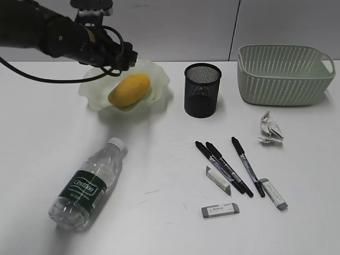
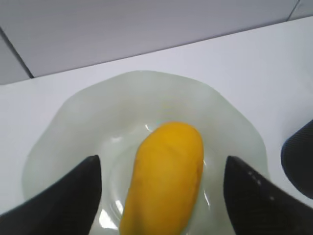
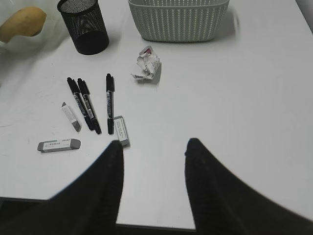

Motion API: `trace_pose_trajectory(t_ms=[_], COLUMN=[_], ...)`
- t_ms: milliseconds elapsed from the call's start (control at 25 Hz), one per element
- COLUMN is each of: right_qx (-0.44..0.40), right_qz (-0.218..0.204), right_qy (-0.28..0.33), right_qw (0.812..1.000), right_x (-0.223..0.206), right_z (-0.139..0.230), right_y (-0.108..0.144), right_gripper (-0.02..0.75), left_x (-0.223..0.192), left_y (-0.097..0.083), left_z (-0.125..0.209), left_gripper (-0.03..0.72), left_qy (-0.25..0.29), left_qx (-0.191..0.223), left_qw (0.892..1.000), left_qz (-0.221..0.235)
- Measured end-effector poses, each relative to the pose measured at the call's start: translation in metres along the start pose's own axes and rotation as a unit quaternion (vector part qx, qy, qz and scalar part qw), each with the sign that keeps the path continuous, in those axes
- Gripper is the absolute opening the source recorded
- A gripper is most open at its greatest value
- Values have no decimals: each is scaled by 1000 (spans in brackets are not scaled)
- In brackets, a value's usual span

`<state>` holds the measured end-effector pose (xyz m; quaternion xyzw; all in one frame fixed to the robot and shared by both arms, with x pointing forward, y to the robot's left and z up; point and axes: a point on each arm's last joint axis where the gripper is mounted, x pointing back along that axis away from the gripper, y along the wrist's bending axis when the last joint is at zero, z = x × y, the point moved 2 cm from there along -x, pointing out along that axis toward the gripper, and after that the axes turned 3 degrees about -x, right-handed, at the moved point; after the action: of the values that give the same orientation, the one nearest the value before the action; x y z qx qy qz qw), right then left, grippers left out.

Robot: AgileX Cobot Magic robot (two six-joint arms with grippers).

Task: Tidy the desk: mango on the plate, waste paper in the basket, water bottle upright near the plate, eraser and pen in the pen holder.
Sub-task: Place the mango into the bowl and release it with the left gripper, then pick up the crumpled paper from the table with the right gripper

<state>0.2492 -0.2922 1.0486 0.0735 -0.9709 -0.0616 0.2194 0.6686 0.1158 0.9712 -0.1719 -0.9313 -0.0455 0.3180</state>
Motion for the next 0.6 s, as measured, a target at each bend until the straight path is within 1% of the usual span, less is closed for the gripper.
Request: trace_pose_trajectory(t_ms=[40,160,240,280,320,400,480,560,600], right_qx=[0,0,0,0,-1,-1,-1,-1,-2], right_qz=[0,0,0,-1,-1,-2,-2,-2,-3], right_qy=[0,0,0,0,0,0,0,0,0], right_qw=[1000,1000,1000,1000,1000,1000,1000,1000,1000], right_x=[0,0,0,0,0,0,0,0,0], right_z=[0,0,0,0,0,0,0,0,0], right_y=[0,0,0,0,0,0,0,1,1], right_gripper=[342,342,342,342,342,342,342,342,342], left_x=[8,47,87,110,128,178,222,271,289], left_y=[1,2,4,5,7,11,17,24,28], left_z=[-4,-21,-29,-28,-21,-6,27,58,77], left_gripper=[585,561,531,520,512,502,498,497,496], left_qy=[1,-19,-45,-53,-53,-64,-48,-50,-42], left_qx=[0,-8,-19,-28,-35,-44,-46,-39,-35], left_qw=[1000,1000,999,998,998,997,997,996,996], left_qz=[-3,-7,-10,-14,-18,-27,-41,-56,-66])
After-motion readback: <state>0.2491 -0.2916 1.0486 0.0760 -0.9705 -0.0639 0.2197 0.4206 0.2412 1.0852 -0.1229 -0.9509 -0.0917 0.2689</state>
